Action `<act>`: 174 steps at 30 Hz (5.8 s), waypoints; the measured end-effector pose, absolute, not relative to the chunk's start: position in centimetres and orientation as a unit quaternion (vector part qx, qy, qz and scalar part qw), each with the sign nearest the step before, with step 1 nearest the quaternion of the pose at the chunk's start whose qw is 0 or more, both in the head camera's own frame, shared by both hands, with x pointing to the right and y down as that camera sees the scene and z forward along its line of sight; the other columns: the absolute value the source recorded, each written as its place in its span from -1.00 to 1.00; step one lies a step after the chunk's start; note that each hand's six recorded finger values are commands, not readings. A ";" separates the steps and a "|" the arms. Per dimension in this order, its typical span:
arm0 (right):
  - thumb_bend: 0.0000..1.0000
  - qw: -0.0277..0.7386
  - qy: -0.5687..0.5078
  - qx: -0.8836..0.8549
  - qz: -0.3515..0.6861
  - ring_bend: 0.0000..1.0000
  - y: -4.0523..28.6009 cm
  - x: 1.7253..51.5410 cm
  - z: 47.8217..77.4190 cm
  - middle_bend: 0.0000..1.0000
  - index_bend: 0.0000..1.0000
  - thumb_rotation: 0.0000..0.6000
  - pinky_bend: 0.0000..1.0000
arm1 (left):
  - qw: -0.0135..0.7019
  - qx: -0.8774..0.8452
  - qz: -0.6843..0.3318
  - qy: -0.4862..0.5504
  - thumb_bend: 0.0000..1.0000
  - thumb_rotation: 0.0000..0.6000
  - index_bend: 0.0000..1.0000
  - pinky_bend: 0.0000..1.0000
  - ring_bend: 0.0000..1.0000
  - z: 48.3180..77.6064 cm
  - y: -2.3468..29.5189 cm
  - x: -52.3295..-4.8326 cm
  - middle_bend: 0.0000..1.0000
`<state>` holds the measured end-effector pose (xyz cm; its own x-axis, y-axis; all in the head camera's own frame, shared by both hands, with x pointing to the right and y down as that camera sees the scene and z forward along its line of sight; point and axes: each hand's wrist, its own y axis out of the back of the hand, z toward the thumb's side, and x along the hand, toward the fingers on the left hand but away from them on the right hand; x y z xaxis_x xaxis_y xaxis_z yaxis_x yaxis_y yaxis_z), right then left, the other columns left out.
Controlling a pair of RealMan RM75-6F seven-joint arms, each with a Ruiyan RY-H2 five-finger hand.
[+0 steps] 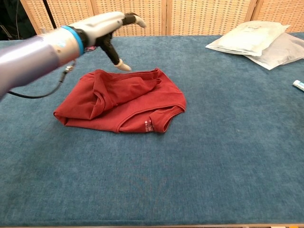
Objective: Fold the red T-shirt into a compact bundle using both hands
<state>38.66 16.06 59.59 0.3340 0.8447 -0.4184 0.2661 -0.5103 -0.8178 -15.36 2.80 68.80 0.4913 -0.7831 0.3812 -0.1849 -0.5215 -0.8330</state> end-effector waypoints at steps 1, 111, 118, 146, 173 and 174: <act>-1.00 0.328 -0.371 -0.748 0.442 -1.00 16.1 38.6 59.6 -1.00 -1.00 1.00 -0.98 | 0.386 -0.773 -0.397 0.308 -0.99 1.00 -0.82 -1.00 -1.00 68.5 2.6 -16.3 -1.00; -1.00 0.326 -0.358 -0.751 0.450 -1.00 16.3 38.3 60.1 -1.00 -1.00 1.00 -0.98 | 0.745 -0.660 -0.083 0.046 0.01 1.00 0.42 -1.00 -1.00 68.8 14.1 -12.7 -1.00; -1.00 0.326 -0.358 -0.751 0.449 -1.00 16.3 38.3 60.0 -1.00 -1.00 1.00 -0.98 | 0.744 -0.664 -0.073 0.008 -0.06 1.00 0.42 -1.00 -1.00 70.0 15.8 -11.9 -1.00; -1.00 0.325 -0.356 -0.752 0.449 -1.00 16.4 38.2 60.0 -1.00 -1.00 1.00 -0.98 | 0.637 -0.725 -0.164 0.205 -0.63 1.00 -0.94 -1.00 -1.00 68.0 9.6 -12.8 -1.00; -1.00 0.320 -0.355 -0.754 0.452 -1.00 16.3 38.4 60.2 -1.00 -1.00 1.00 -0.98 | 0.591 -0.753 -0.232 0.172 -0.61 1.00 -0.94 -1.00 -1.00 72.6 12.5 -10.4 -1.00; -1.00 0.320 -0.355 -0.754 0.452 -1.00 16.3 38.4 60.2 -1.00 -1.00 1.00 -0.98 | 0.590 -0.753 -0.232 0.173 -0.61 1.00 -0.94 -1.00 -1.00 72.7 12.5 -10.4 -1.00</act>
<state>38.42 16.26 60.19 0.3403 0.8233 -0.4544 0.2454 -0.5442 -0.8023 -10.40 12.49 72.68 0.8324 -0.5348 0.1454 0.0134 -0.2428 -0.9700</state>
